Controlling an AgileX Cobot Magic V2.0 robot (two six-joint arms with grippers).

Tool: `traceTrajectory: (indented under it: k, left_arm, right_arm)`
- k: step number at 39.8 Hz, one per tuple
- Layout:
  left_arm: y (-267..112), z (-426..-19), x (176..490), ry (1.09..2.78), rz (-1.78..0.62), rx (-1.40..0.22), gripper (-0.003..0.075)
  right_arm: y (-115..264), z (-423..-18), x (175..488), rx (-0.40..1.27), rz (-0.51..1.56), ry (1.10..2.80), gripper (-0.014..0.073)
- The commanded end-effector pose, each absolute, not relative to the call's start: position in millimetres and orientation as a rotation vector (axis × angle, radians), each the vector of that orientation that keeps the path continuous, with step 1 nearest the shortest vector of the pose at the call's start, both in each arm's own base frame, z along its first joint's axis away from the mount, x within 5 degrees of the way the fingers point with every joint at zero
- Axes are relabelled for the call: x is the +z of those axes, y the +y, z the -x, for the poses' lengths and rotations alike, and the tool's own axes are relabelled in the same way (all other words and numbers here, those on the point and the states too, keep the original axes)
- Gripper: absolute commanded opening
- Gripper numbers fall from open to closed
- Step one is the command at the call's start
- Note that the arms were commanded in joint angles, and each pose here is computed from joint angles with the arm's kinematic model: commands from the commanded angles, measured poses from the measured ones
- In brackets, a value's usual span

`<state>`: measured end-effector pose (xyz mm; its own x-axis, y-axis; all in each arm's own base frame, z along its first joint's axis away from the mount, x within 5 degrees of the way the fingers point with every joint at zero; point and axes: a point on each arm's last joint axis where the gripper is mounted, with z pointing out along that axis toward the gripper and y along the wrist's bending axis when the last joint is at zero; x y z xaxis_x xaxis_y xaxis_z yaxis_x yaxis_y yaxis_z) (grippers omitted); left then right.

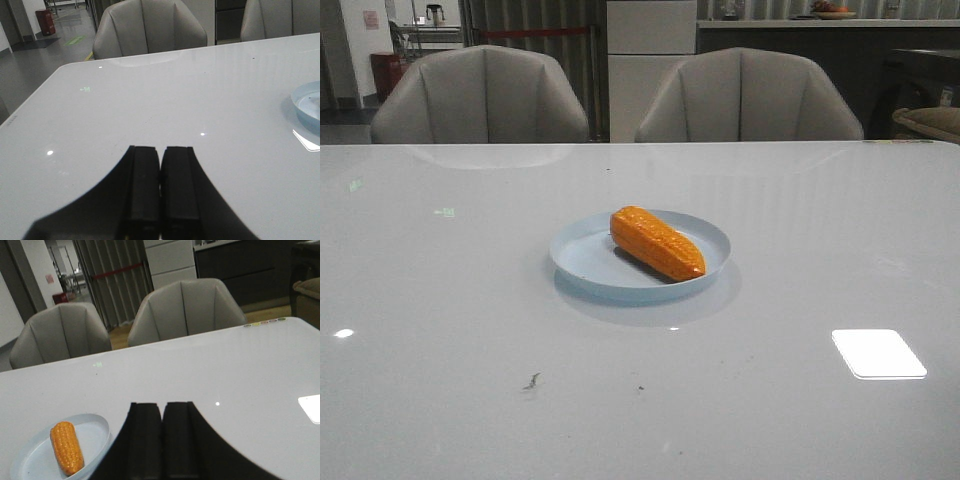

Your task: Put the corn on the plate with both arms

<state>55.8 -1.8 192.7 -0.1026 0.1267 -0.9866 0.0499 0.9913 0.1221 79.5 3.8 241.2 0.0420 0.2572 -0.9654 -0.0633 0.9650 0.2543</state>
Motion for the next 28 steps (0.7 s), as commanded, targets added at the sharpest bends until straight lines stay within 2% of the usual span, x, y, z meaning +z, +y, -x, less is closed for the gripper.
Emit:
traceTrajectory:
  k: [1, 7, 20, 28]
  left_arm:
    - [-2, -58, 187, 1.633, -0.131, 0.064, 0.0094]
    - [-2, -58, 187, 1.633, -0.131, 0.064, 0.0094]
    - [-2, -58, 187, 1.633, -0.131, 0.064, 0.0094]
    - [-2, -58, 187, 1.633, -0.131, 0.064, 0.0094]
  right_arm:
    - [0, -67, 247, 0.228, -0.167, 1.32, 0.0034]
    - [-2, -50, 229, 0.201, -0.166, 1.271, 0.0034]
    - [1, -54, 209, 0.161, -0.124, 1.501, 0.0034]
    - [1, -54, 207, 0.162, -0.124, 1.522, 0.0034]
